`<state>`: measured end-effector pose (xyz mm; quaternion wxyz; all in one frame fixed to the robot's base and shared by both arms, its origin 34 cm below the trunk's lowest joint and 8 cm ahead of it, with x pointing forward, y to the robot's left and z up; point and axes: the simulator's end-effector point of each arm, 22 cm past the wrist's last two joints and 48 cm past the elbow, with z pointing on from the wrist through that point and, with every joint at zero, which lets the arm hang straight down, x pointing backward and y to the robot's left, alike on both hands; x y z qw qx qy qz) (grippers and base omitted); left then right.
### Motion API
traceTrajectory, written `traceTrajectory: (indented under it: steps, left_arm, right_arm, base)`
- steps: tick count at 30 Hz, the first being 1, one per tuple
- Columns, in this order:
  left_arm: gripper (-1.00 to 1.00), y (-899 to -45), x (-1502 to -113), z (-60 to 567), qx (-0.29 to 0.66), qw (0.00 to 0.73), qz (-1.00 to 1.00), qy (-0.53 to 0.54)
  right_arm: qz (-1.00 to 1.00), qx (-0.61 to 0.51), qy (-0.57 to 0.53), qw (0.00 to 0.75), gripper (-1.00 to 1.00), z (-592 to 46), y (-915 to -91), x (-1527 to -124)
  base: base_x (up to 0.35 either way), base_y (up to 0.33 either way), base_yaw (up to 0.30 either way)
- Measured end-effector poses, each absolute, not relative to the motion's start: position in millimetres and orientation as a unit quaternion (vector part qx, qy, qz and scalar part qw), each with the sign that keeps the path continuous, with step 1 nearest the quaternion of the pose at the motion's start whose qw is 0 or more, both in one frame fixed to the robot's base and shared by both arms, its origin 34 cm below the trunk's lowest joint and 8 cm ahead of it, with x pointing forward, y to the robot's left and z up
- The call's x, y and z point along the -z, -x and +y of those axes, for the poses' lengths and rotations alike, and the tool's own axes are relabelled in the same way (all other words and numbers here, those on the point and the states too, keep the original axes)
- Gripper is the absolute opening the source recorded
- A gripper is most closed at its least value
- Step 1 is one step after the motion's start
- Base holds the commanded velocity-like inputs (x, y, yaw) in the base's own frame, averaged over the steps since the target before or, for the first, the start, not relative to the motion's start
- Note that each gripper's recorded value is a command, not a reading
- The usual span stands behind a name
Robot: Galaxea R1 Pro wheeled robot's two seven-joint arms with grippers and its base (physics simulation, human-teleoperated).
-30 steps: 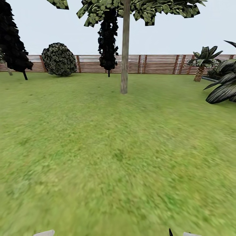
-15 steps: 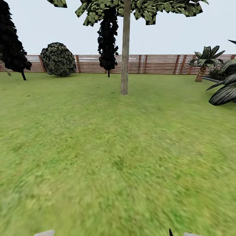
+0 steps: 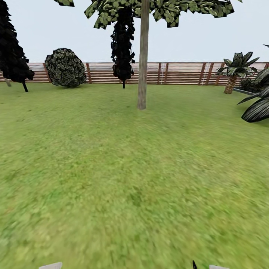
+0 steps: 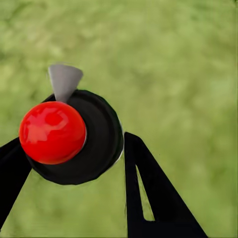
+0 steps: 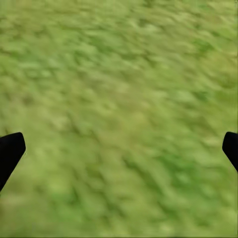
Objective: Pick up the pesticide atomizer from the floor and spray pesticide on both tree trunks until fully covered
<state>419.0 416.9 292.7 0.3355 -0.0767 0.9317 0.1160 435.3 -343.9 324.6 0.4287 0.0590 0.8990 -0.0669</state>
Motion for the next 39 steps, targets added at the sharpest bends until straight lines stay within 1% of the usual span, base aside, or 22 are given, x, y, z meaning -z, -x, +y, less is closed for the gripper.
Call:
traceTrajectory:
  steps: [39]
  left_arm:
    - [-1.0,-419.7,-293.2,417.0,-0.116,0.337,0.931,0.076]
  right_arm:
    - [0.899,0.067,-0.059,0.429,1.0,-344.2,-435.4,-324.7]
  base:
    - [0.337,0.0,0.0]
